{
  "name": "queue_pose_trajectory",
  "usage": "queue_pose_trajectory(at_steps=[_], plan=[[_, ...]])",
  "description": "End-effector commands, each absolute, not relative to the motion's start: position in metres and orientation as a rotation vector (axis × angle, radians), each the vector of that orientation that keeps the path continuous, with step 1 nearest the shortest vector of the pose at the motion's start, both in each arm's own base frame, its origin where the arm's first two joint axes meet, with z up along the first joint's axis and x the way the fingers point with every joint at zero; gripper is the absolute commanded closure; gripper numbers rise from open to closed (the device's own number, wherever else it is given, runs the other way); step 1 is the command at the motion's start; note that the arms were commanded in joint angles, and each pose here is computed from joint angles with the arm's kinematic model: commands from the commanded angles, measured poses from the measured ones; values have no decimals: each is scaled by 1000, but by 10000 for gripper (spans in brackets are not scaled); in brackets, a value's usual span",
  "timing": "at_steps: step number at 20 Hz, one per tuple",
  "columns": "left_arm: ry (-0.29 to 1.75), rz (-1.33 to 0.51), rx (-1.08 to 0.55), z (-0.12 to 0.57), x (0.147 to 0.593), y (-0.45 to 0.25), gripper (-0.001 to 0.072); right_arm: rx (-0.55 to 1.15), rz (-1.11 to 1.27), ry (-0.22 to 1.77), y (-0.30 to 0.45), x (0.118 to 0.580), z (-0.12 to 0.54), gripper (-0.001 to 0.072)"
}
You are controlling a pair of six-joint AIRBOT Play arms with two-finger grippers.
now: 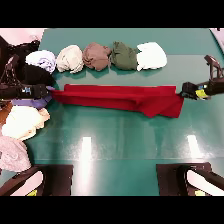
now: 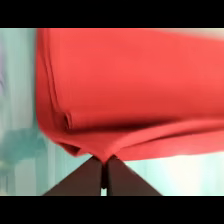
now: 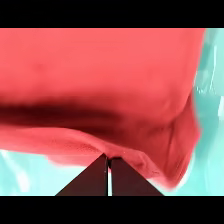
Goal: Fold the shirts.
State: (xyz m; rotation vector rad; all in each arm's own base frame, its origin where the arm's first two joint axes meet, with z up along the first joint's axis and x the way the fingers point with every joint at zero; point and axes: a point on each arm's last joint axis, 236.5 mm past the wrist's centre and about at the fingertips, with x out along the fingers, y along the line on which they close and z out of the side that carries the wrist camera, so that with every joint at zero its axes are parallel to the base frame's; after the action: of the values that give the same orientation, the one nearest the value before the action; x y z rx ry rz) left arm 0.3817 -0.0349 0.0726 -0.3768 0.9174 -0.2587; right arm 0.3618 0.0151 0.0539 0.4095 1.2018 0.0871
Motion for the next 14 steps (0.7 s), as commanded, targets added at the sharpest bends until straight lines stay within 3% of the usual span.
queue_pose_trajectory(at_steps=[1,9,10,11,12,14], plan=[[819,-191,-412,74,413,-20,685,408,70,1178,4,405,42,694],[801,-182,-569,26,462,-20,684,391,89,1157,10,464,12,686],[802,-179,-571,24,467,-18,657,397,91,1162,11,469,9,537],[800,-173,-586,26,472,-17,382,423,101,1166,14,472,7,261],[801,-168,-612,29,476,-17,217,453,113,1172,16,474,7,144],[803,-215,-604,44,477,-25,212,471,162,1196,14,470,15,137]])
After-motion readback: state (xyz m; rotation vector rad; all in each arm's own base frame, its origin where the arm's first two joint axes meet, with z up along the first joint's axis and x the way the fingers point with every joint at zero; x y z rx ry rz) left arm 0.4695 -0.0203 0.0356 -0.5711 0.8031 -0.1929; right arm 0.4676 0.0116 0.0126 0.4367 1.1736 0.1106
